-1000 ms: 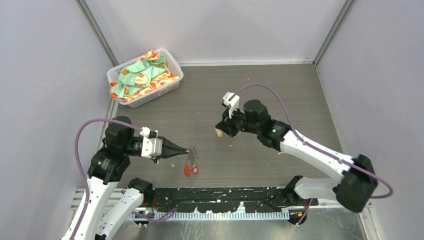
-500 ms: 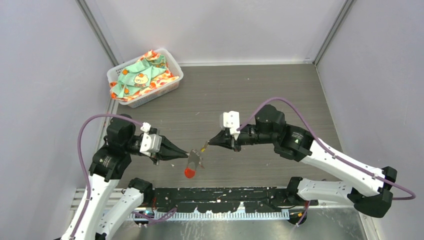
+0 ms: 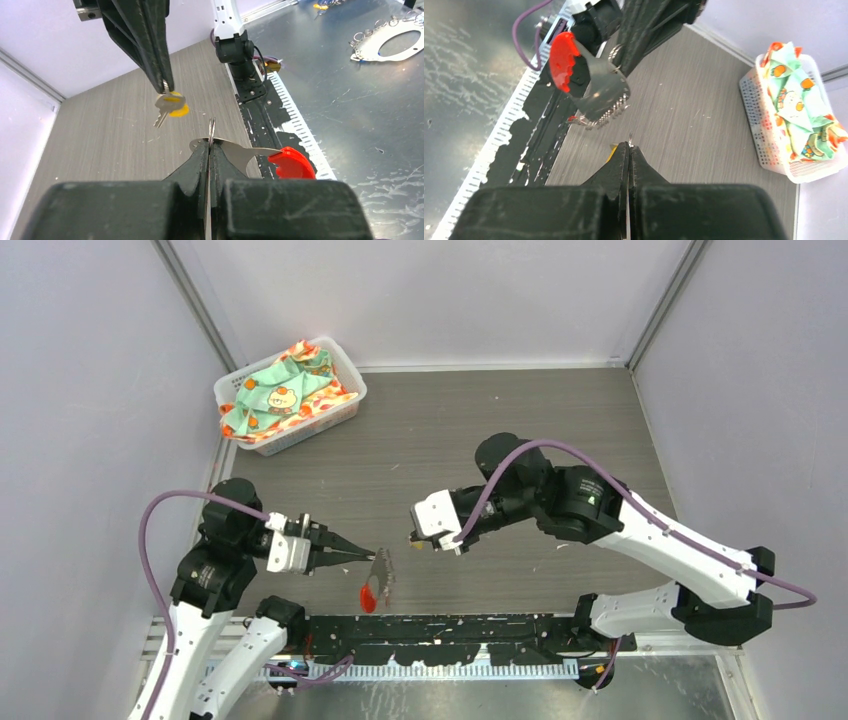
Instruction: Put the keys on the keyring
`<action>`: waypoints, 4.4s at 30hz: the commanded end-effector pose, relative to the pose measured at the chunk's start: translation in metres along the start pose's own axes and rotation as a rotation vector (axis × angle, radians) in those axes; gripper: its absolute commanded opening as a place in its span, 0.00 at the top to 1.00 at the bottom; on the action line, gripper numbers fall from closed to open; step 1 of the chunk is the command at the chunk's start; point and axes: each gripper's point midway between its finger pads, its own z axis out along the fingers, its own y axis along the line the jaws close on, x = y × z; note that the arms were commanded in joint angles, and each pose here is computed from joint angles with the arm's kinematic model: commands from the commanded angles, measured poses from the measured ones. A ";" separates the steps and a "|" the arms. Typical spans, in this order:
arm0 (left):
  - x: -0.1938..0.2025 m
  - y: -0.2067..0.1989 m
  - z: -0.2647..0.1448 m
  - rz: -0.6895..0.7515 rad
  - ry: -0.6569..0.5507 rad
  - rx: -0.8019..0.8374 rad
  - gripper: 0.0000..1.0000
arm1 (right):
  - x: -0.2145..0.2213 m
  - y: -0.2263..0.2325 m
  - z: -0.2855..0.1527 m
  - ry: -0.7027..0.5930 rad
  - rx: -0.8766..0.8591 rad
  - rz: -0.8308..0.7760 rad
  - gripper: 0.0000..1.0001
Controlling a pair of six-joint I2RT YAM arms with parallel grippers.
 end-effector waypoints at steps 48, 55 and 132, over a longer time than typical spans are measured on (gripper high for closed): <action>0.014 0.001 0.021 -0.023 0.051 0.133 1.00 | 0.003 0.021 0.025 0.217 -0.108 -0.330 0.99; 0.016 -0.002 0.021 -0.019 0.060 0.134 1.00 | 0.004 0.017 0.028 0.229 -0.096 -0.334 0.99; 0.021 0.006 0.017 -0.025 0.109 0.047 1.00 | 0.008 0.011 0.036 0.310 -0.046 -0.308 0.99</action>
